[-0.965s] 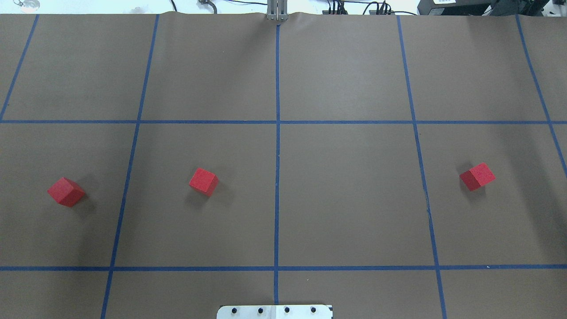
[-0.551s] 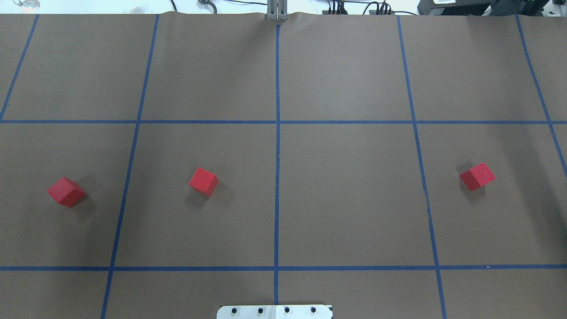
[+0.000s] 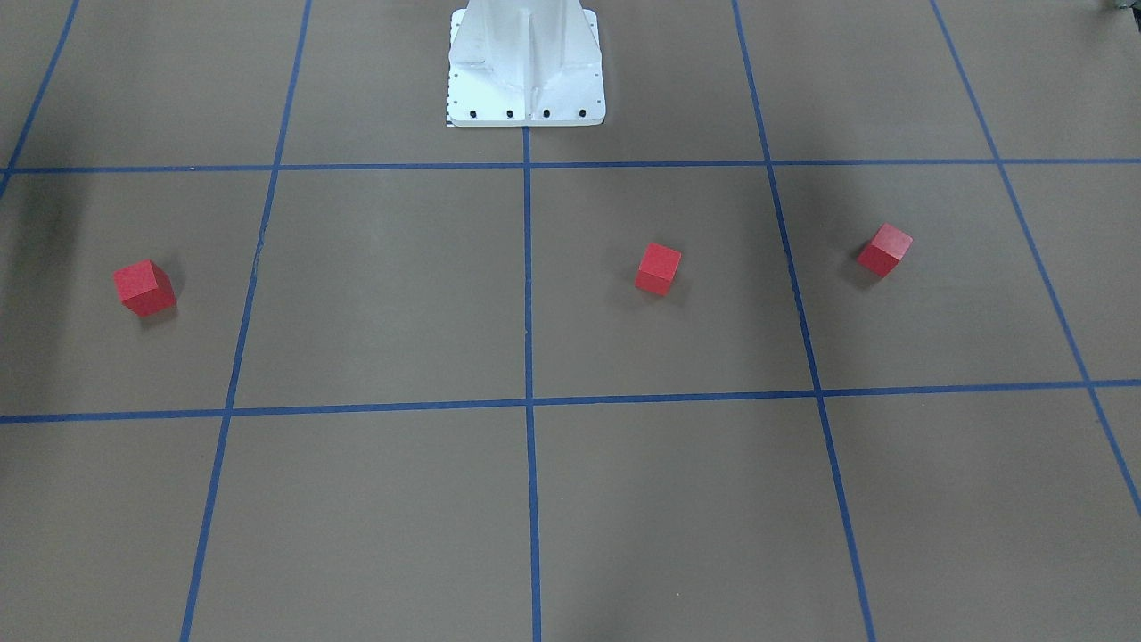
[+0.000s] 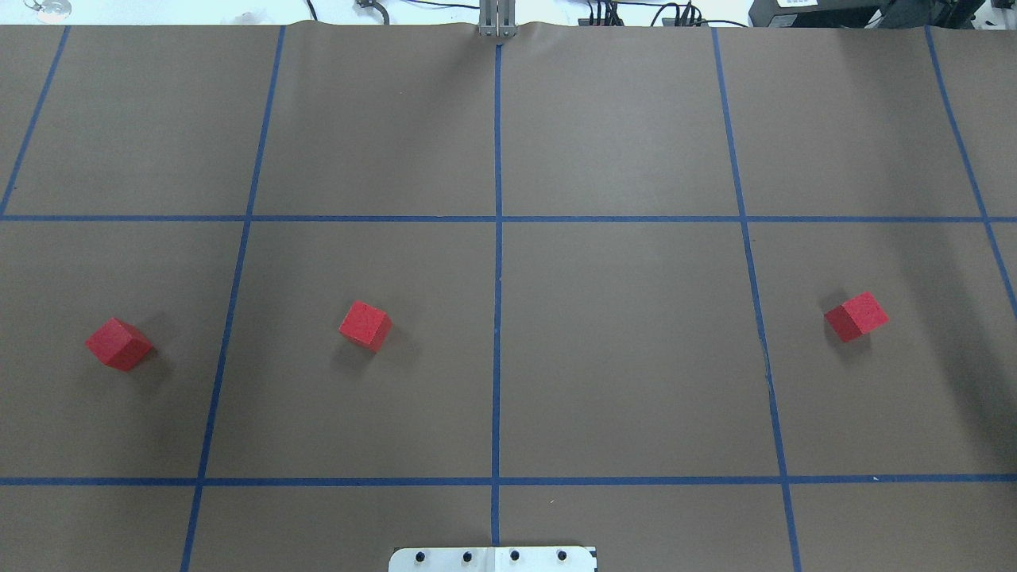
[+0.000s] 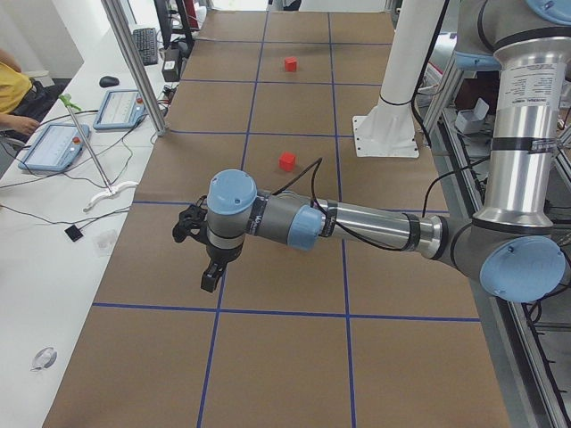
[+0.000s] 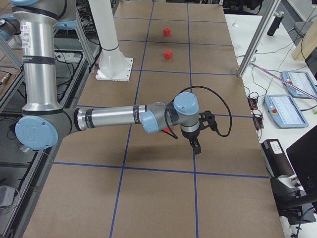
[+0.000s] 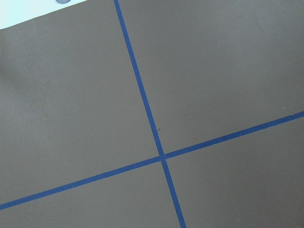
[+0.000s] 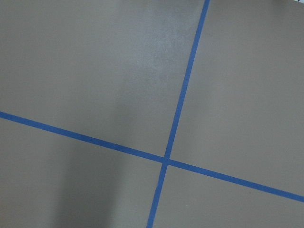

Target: Form red blocks into L shape at center

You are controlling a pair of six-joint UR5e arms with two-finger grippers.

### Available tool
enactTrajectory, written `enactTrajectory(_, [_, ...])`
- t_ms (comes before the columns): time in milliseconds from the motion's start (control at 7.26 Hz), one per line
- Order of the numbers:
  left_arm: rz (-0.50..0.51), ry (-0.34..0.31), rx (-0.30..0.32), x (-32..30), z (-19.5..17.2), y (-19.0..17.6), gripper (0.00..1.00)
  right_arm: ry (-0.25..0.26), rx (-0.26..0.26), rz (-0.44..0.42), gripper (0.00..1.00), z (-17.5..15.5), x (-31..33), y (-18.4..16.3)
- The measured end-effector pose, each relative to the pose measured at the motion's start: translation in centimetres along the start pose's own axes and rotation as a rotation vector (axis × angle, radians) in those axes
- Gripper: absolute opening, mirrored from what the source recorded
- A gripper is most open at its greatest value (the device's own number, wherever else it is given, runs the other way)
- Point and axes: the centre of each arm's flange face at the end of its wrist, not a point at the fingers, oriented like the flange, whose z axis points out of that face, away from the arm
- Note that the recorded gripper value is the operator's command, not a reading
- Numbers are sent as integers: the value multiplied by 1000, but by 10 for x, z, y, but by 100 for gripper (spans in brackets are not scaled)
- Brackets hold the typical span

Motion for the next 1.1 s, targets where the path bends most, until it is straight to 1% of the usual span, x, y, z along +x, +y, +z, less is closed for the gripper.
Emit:
enactTrajectory(138, [29,-4,31,1,-1,0,100,-28,-12,-44,100,13,-24,-13])
enactTrajectory(276, [58,-6,55,1,2,0,100,-58,-25,-61,100,25,-51,-25])
enactTrajectory(551, [103,-2,81,-6,22,5,100,-125,-69,-28,100,48,-111,-33])
enactTrajectory(827, [165,1,127,-14,43,11,100,-157,-116,-9,100,71,-159,-24])
enactTrajectory(965, [185,6,135,-12,50,9,100,-158,-114,4,100,84,-177,-13])
enactTrajectory(1103, [202,11,137,-7,54,6,100,-153,-101,13,100,100,-192,6])
